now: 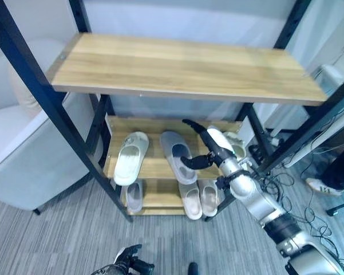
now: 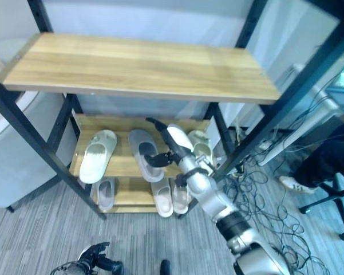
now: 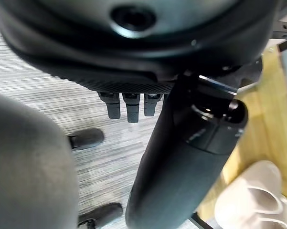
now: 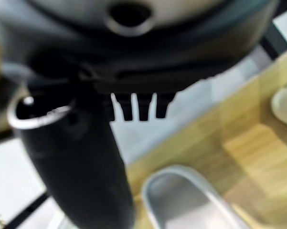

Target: Arrange the slippers neatly on the shoe rack.

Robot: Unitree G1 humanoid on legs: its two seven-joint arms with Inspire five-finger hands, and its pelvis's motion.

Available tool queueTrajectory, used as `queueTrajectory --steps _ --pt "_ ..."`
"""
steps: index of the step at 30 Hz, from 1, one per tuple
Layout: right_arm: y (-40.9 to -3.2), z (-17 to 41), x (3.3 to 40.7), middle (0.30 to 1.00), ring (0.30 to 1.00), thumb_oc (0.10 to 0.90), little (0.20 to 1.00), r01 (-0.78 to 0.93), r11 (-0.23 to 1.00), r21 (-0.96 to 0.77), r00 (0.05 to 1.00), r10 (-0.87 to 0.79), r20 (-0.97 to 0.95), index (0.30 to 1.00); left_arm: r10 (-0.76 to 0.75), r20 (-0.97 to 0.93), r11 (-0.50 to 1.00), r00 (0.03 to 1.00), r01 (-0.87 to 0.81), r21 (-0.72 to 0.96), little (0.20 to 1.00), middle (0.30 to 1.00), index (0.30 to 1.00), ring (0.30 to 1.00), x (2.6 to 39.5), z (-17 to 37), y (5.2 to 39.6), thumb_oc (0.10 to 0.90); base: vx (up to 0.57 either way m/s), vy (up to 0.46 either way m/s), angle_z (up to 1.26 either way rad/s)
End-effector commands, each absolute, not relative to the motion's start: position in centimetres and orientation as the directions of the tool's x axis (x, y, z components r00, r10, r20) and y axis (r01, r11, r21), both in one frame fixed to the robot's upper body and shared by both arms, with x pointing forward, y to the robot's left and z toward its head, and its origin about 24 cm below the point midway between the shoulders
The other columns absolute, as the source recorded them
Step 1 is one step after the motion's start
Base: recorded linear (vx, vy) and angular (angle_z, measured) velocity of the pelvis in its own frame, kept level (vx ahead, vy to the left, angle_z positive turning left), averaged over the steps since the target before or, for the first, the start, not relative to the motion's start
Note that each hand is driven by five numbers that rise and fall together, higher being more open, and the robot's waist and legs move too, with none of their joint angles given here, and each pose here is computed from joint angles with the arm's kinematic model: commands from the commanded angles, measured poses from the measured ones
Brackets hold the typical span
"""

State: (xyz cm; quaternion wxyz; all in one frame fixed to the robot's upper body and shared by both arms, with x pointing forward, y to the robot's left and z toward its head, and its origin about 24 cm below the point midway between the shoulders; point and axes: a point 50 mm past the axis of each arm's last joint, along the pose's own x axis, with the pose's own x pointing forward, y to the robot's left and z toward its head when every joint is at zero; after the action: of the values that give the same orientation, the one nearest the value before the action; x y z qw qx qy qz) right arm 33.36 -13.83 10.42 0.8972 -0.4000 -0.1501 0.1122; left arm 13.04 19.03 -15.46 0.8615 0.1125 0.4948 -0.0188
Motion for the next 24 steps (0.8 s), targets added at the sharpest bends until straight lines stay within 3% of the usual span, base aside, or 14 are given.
queueTrajectory --steps 1,16,19,24 --pt "-13.6 17.4 35.0 0.900 0.900 0.800 0.900 0.136 0.688 -0.713 0.841 0.301 0.451 0.900 0.061 -0.850 0.969 0.524 0.172 0.176 0.900 0.900 0.900 0.900 13.7 -15.5 18.2 0.800 -0.02 -0.002 0.13" --pt "-15.2 20.2 37.8 0.900 0.900 0.800 0.900 0.250 0.653 -0.715 0.855 0.197 0.479 0.900 0.081 -0.808 0.969 0.583 0.146 0.202 0.900 0.900 0.900 0.900 15.8 -14.5 18.7 0.800 -0.02 0.010 0.05" --pt "-15.3 20.9 38.2 0.300 0.300 0.400 0.300 0.261 0.654 -0.710 0.856 0.184 0.483 0.300 0.086 -0.801 0.969 0.593 0.137 0.205 0.900 0.900 0.900 0.900 16.2 -14.4 18.8 0.800 0.00 0.000 0.00" --pt "-15.3 21.2 38.5 0.300 0.300 0.400 0.300 0.257 0.669 -0.697 0.860 0.171 0.480 0.300 0.093 -0.794 0.970 0.601 0.124 0.208 0.900 0.900 0.900 0.900 16.5 -14.2 18.9 0.800 0.00 0.000 0.00"
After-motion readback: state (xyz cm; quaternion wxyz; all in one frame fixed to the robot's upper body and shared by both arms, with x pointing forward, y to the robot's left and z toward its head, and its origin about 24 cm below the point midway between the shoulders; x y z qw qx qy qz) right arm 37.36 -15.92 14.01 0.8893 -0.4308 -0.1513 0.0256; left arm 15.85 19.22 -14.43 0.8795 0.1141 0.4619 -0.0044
